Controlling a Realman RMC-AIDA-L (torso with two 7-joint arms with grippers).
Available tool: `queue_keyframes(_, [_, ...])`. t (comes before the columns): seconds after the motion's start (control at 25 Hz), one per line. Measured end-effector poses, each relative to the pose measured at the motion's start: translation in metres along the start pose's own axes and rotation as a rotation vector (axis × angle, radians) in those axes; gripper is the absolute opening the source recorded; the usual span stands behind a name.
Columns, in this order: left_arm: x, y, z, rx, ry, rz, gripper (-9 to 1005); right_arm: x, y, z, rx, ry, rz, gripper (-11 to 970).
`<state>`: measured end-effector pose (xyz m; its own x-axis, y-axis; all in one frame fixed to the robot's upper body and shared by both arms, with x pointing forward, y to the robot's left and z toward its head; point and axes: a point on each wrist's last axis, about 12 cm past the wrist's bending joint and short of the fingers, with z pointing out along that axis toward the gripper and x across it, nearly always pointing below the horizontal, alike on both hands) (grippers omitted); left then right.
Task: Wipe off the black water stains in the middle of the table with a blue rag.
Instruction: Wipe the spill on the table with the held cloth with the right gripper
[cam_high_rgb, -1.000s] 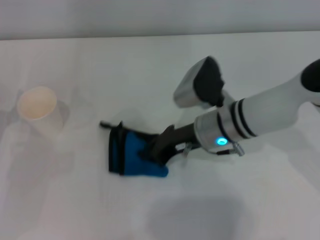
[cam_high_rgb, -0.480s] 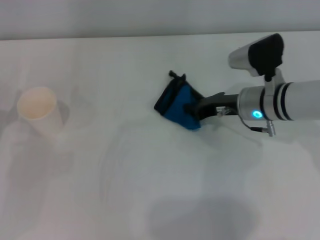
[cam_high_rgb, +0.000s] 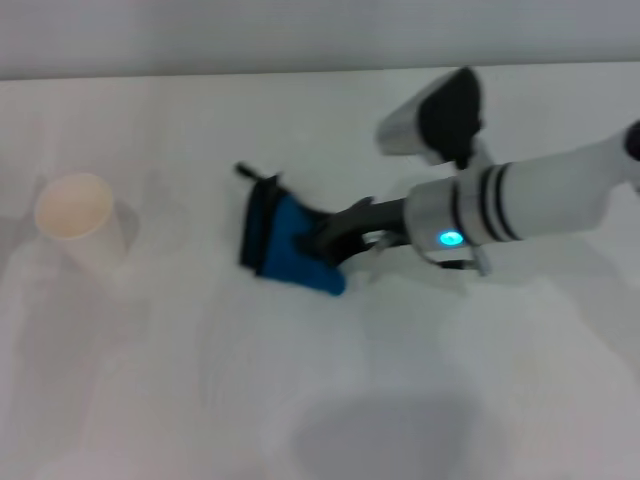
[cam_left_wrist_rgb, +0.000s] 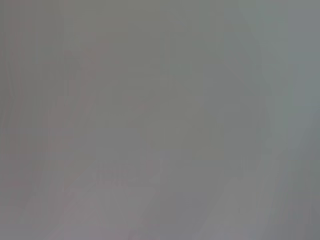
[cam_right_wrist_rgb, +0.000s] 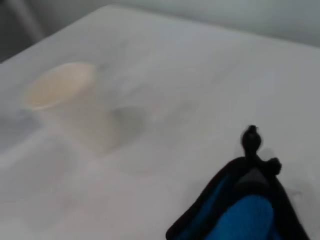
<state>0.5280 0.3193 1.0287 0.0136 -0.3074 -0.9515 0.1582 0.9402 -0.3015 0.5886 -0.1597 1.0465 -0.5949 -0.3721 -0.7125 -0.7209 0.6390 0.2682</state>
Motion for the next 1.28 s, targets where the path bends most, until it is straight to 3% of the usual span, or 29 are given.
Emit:
queue_keyframes(0.24, [0.000, 0.000, 0.000, -0.001, 0.001, 0.000, 875, -0.012, 0.032, 0.015, -0.106, 0.040, -0.111, 89])
queue_keyframes(0.6, [-0.001, -0.002, 0.003, 0.006, -0.002, 0.001, 876, 0.002, 0.061, 0.011, -0.336, 0.188, -0.196, 89])
queue_keyframes(0.84, [-0.001, -0.003, 0.004, 0.012, 0.000, 0.002, 875, 0.008, 0.060, 0.008, -0.360, 0.220, -0.187, 89])
queue_keyframes(1.28, [0.000, -0.002, 0.002, 0.008, 0.003, 0.001, 876, 0.002, 0.033, 0.010, -0.174, 0.134, -0.141, 90])
